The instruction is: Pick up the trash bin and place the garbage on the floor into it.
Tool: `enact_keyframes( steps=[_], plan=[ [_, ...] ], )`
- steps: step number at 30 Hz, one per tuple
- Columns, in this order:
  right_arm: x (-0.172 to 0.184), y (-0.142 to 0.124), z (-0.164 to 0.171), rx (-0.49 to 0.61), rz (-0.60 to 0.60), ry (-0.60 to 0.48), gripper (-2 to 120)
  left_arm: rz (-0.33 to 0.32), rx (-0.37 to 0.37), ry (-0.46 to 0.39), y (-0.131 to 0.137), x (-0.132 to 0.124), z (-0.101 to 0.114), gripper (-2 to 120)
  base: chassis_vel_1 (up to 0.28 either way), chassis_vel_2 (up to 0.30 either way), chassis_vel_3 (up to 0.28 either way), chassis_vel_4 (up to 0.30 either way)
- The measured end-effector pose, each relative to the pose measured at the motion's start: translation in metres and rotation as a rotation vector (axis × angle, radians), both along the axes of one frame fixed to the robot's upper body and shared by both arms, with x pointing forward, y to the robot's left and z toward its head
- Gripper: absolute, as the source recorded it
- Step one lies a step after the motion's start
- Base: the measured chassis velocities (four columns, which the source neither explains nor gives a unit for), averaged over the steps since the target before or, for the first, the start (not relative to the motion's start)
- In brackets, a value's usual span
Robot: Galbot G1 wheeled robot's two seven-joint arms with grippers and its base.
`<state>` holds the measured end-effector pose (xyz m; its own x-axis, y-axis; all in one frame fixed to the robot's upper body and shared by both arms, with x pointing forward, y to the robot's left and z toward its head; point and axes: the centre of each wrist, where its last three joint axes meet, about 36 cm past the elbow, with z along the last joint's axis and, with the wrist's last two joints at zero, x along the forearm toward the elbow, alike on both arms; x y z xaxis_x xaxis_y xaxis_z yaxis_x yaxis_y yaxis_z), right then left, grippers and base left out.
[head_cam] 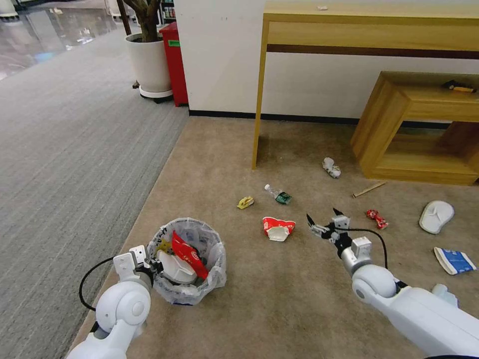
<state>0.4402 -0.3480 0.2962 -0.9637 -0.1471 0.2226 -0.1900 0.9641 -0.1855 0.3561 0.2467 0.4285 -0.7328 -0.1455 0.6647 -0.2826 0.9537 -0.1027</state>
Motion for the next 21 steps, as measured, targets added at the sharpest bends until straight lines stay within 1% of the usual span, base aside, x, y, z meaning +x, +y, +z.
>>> enact_keyframes(
  steps=[1, 4, 9, 12, 21],
  plan=[
    [0.000, 0.000, 0.000, 0.000, 0.000, 0.000, 100, 0.000, 0.000, 0.000, 0.000, 0.000, 0.000, 0, 0.000, 0.000, 0.000, 0.000],
    [0.013, -0.003, -0.021, -0.037, 0.012, 0.044, 100, -0.005, -0.013, -0.008, -0.004, -0.003, 0.003, 0, 0.000, 0.000, 0.000, 0.000],
    [0.030, -0.005, -0.036, -0.076, 0.032, 0.068, 100, -0.007, -0.018, -0.012, -0.006, -0.006, 0.005, 0, 0.000, 0.000, 0.000, 0.000],
    [0.050, -0.003, -0.056, -0.134, 0.069, 0.101, 100, -0.008, -0.022, -0.013, -0.008, -0.010, 0.006, 0, 0.000, 0.000, 0.000, 0.000],
    [0.059, 0.007, -0.071, -0.198, 0.169, 0.125, 100, -0.001, -0.021, -0.015, -0.007, -0.014, 0.006, 0, 0.000, 0.000, 0.000, 0.000]
  ],
)
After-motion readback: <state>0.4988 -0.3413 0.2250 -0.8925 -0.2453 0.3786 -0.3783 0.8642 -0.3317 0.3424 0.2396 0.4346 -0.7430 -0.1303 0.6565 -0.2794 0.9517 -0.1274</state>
